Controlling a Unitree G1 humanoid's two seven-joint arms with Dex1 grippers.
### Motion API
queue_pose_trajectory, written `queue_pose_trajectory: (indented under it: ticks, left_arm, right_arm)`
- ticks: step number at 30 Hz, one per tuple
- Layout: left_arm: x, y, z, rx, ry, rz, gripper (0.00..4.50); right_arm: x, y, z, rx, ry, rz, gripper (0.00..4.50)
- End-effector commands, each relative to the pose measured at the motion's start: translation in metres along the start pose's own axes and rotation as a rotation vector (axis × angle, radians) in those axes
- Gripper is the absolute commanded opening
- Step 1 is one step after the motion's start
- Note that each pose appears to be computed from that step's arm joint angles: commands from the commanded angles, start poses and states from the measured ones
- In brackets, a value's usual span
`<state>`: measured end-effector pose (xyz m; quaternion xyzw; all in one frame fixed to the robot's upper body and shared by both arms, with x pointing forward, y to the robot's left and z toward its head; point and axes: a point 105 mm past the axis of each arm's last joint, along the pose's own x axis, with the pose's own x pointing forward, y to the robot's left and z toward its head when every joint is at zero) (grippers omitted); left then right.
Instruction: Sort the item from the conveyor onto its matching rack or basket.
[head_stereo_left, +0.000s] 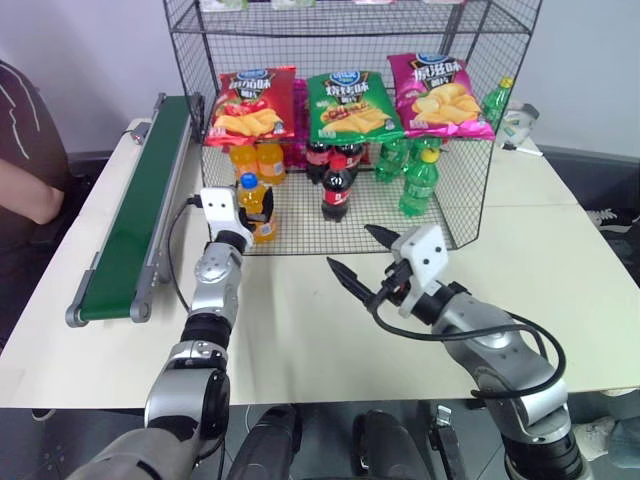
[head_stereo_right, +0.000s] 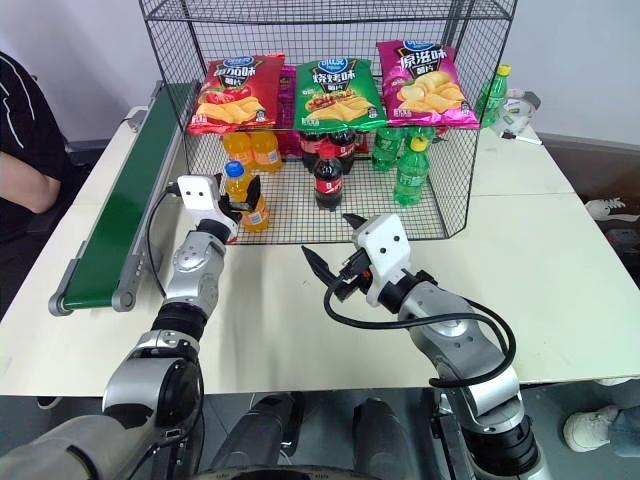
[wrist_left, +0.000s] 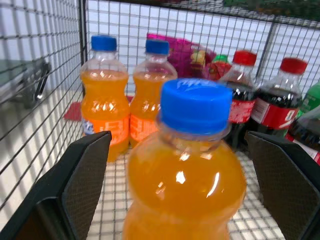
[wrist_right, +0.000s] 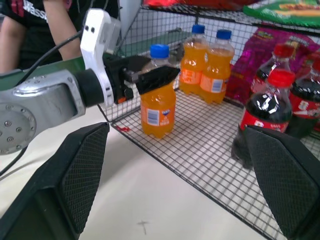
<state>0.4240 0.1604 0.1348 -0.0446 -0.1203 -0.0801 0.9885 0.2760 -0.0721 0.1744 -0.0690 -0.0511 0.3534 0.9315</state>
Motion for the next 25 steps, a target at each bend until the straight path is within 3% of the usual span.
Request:
queue_pose_trajectory:
  ticks: [1, 6, 11, 17, 25]
  left_arm:
    - [-0.005, -0.001, 0.022, 0.035, -0.047, -0.048, 4.47]
    - [-0.021, 0.0, 0.038, 0.063, -0.024, -0.141, 4.47]
    - [-0.057, 0.023, 0.062, 0.121, 0.07, -0.279, 4.47]
    - [-0.095, 0.047, 0.068, 0.188, 0.235, -0.339, 4.47]
    - [-0.112, 0.058, 0.066, 0.205, 0.279, -0.305, 4.47]
  right_arm:
    - [-0.002, 0.007, 0.019, -0.017, -0.066, 0.013, 4.5]
    - [-0.006, 0.004, 0.019, -0.019, -0.056, 0.013, 4.5]
    - [-0.008, 0.003, 0.017, -0.012, -0.051, 0.013, 4.5]
    - [-0.007, 0.005, 0.016, -0.003, -0.05, 0.023, 4.5]
    - [-0.007, 0.002, 0.014, 0.001, -0.046, 0.031, 4.5]
